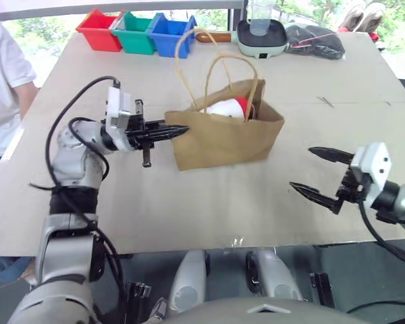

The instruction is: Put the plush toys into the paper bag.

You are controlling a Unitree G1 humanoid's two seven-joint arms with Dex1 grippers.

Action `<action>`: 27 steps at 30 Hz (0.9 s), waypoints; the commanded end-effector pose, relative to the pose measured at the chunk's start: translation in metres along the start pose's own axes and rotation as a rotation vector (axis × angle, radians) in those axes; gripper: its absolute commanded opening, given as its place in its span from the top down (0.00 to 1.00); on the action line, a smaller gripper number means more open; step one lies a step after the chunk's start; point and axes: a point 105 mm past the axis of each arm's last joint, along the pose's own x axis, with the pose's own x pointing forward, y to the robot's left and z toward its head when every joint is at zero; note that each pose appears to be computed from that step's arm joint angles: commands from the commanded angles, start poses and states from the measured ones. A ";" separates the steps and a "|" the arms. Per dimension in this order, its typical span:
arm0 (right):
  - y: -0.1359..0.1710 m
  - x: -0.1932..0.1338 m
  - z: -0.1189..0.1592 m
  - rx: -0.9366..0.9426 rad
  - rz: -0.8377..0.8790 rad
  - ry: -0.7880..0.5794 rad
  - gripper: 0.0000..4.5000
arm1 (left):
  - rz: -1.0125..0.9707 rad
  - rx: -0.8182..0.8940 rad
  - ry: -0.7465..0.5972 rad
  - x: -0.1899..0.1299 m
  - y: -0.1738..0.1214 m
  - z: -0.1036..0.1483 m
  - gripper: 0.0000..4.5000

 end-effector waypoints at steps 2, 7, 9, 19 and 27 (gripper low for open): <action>0.001 -0.006 0.009 -0.020 -0.039 -0.026 0.02 | -0.030 0.024 0.069 0.009 0.008 -0.018 1.00; -0.001 -0.004 0.005 -0.015 -0.036 -0.023 0.00 | 0.028 -0.021 0.028 0.004 0.018 -0.014 0.63; -0.005 -0.010 0.004 -0.019 -0.033 -0.015 0.00 | 0.085 -0.059 0.016 -0.010 0.014 -0.006 0.41; -0.021 -0.039 0.000 -0.031 -0.027 0.034 0.00 | 0.468 -0.285 0.085 -0.058 -0.059 0.006 0.12; -0.031 -0.064 -0.014 -0.024 -0.069 0.087 0.00 | 0.707 -0.386 0.217 -0.075 -0.119 -0.027 0.12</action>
